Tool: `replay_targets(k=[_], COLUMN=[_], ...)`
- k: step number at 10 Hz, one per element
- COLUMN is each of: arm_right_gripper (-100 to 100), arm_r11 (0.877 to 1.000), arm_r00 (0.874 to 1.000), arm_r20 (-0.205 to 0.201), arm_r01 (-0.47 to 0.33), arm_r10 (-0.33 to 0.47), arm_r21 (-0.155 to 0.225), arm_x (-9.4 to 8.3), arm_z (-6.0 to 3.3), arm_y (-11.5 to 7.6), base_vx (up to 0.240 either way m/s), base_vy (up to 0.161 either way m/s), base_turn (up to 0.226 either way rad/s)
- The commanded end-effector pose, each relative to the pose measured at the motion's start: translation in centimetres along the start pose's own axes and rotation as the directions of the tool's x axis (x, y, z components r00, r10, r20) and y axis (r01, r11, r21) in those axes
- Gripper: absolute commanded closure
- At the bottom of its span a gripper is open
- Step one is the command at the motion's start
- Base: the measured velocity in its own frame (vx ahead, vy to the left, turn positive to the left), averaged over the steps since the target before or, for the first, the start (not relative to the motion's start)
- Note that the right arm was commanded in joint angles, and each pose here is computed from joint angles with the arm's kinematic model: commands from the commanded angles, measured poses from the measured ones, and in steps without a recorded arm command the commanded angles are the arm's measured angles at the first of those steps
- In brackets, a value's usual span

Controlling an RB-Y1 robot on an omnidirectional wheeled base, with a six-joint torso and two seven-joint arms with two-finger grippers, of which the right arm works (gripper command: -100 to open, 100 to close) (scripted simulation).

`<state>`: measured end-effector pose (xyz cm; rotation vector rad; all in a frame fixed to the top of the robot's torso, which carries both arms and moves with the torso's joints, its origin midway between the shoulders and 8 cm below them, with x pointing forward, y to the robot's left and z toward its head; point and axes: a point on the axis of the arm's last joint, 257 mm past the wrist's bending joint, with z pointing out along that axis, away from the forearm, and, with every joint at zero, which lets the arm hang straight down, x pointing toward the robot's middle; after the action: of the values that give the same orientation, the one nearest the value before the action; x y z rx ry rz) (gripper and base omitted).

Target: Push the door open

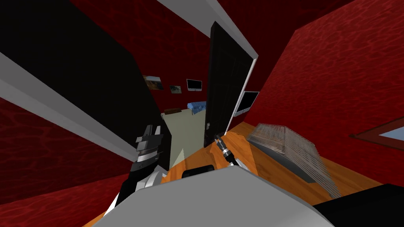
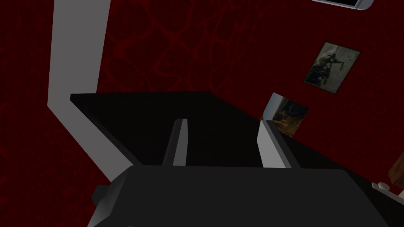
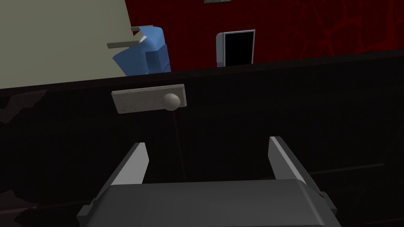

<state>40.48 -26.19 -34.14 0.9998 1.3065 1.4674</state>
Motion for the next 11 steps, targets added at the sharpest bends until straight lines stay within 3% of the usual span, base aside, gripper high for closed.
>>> replay_targets(k=[1,11], arm_right_gripper=[-100,-100], arm_r11=[1.000,0.994], arm_r00=[1.000,1.000], arm_r20=[-0.004,-0.014], arm_r01=[0.000,0.003], arm_r10=[0.001,-0.001], arm_r21=[0.019,0.107], arm_x=[-0.4,-2.7], arm_z=[-0.49,-3.12], arm_y=[-0.8,-4.4], base_vx=[0.121,0.120], base_vy=[-0.035,-0.043], base_turn=[0.082,0.062])
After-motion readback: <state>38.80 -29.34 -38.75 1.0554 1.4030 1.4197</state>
